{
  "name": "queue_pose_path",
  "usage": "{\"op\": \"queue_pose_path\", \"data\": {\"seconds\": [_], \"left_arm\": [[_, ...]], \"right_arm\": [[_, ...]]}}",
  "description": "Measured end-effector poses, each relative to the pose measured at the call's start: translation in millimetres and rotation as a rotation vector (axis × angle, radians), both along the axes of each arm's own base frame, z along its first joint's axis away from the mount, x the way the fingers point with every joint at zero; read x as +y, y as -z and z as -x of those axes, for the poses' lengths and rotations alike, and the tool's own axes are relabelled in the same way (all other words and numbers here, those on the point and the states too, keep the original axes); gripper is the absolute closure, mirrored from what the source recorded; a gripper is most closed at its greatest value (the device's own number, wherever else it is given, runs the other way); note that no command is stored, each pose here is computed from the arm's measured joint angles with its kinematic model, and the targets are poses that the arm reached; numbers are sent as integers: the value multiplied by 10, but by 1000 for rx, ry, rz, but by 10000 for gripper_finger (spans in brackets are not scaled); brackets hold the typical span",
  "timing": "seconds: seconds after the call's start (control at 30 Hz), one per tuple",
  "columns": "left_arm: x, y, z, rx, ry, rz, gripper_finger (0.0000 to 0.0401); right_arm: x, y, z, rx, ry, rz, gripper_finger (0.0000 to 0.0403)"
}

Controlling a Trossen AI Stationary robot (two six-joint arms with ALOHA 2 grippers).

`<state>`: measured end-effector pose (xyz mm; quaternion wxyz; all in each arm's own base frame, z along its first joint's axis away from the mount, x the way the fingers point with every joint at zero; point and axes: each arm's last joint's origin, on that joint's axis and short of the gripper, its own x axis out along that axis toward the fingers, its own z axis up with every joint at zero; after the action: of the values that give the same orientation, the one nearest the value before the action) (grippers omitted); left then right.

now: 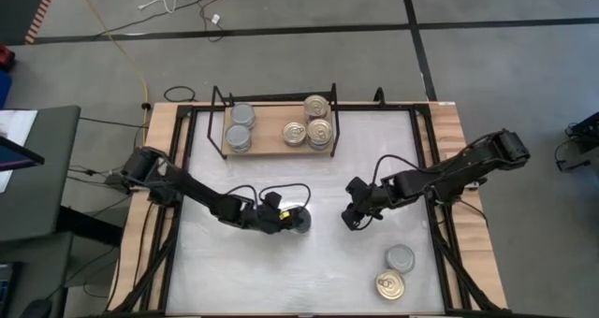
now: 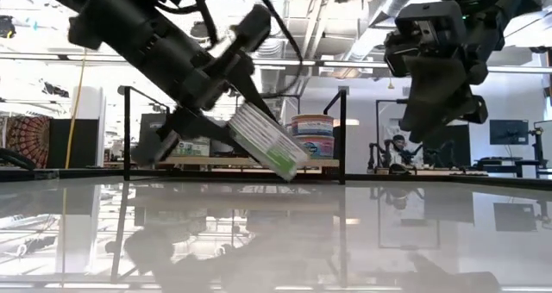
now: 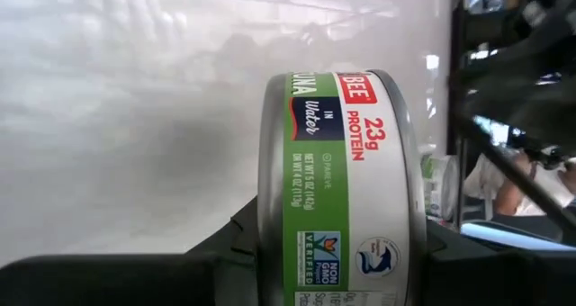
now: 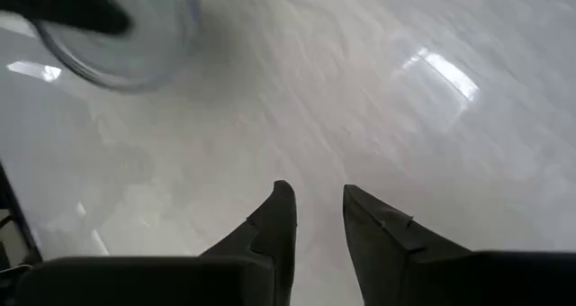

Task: Stack canned seafood by type on shelf
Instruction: Put the green tuna can on the shelf

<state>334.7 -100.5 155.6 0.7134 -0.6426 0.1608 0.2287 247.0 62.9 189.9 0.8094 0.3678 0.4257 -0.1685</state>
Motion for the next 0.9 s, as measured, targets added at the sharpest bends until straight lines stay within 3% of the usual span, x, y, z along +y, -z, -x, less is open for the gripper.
{"op": "queue_pose_path", "data": {"seconds": [0.4, 0.9], "left_arm": [[194, -240, 657, -62, -120, -61, 282], [379, -258, 1047, -80, -159, -69, 282]], "right_arm": [[-4, 1, -8, -5, 0, 4, 301], [-4, 1, -8, -6, -2, 5, 300]]}}
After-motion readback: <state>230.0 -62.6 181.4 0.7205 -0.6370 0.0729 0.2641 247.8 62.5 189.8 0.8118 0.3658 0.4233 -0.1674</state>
